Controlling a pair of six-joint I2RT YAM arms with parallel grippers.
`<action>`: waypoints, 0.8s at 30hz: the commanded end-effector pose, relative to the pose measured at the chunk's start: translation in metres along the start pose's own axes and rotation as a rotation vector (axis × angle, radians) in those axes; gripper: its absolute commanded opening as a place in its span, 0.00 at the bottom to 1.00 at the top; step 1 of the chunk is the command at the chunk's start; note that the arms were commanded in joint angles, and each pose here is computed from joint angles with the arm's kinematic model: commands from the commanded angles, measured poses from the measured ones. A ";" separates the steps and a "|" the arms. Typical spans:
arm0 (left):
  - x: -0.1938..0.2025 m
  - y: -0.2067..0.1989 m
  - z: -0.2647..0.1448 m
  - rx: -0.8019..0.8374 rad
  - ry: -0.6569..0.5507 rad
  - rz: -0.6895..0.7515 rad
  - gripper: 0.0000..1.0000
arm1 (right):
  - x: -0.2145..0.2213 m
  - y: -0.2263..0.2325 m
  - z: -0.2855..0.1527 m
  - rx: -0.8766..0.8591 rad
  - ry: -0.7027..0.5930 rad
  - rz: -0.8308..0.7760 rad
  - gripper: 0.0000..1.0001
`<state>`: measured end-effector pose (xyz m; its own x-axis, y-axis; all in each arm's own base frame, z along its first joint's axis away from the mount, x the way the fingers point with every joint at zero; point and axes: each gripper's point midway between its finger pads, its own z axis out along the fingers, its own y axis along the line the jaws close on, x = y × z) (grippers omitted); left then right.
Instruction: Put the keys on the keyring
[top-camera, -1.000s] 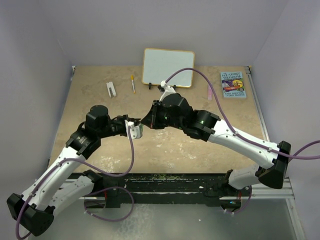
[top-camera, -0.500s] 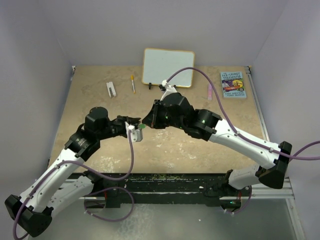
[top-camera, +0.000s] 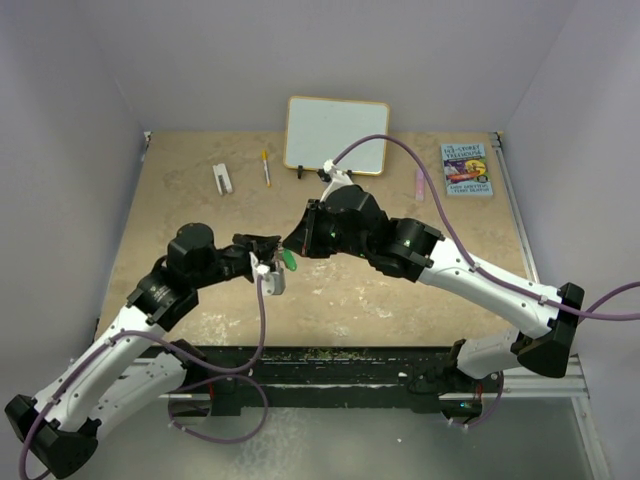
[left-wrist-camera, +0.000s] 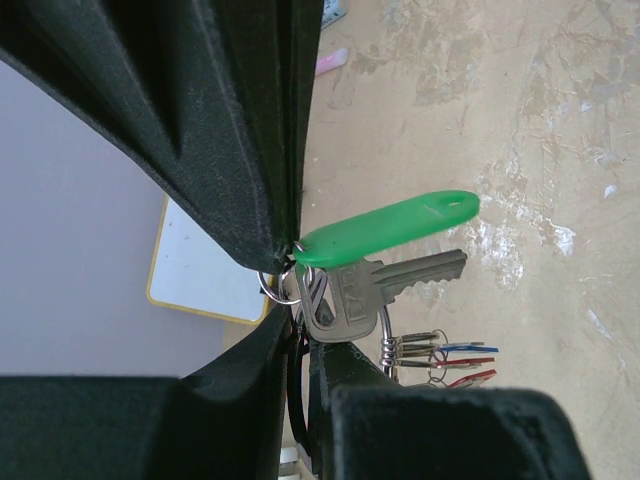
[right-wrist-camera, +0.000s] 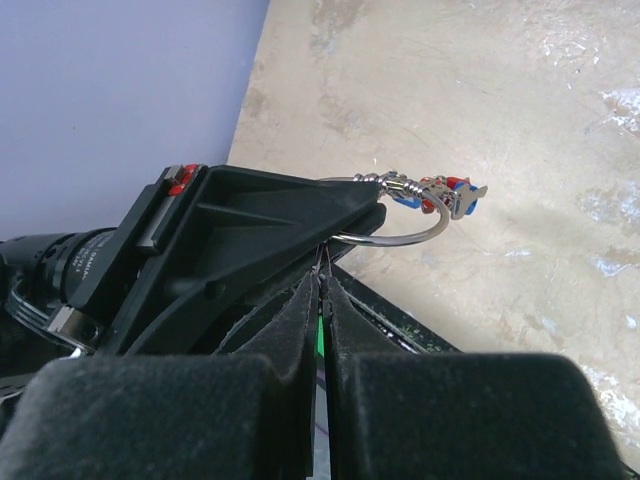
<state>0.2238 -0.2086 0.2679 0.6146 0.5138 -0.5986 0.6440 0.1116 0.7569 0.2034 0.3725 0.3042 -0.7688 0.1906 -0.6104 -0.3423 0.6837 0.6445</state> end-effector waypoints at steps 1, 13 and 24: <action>-0.019 0.021 -0.005 -0.104 -0.065 0.107 0.05 | -0.014 0.018 -0.014 -0.059 -0.044 0.024 0.00; -0.023 0.018 -0.010 -0.192 -0.104 0.233 0.04 | 0.001 0.012 -0.017 -0.090 -0.026 0.070 0.00; -0.022 0.008 -0.010 -0.296 -0.148 0.426 0.04 | 0.011 0.013 -0.008 -0.142 -0.020 0.072 0.00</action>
<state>0.2122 -0.2092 0.2565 0.7938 0.4695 -0.3867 0.3824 0.1094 0.9175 0.1876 0.3700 0.2820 -0.8059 0.2108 -0.5532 -0.3148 0.6387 0.7021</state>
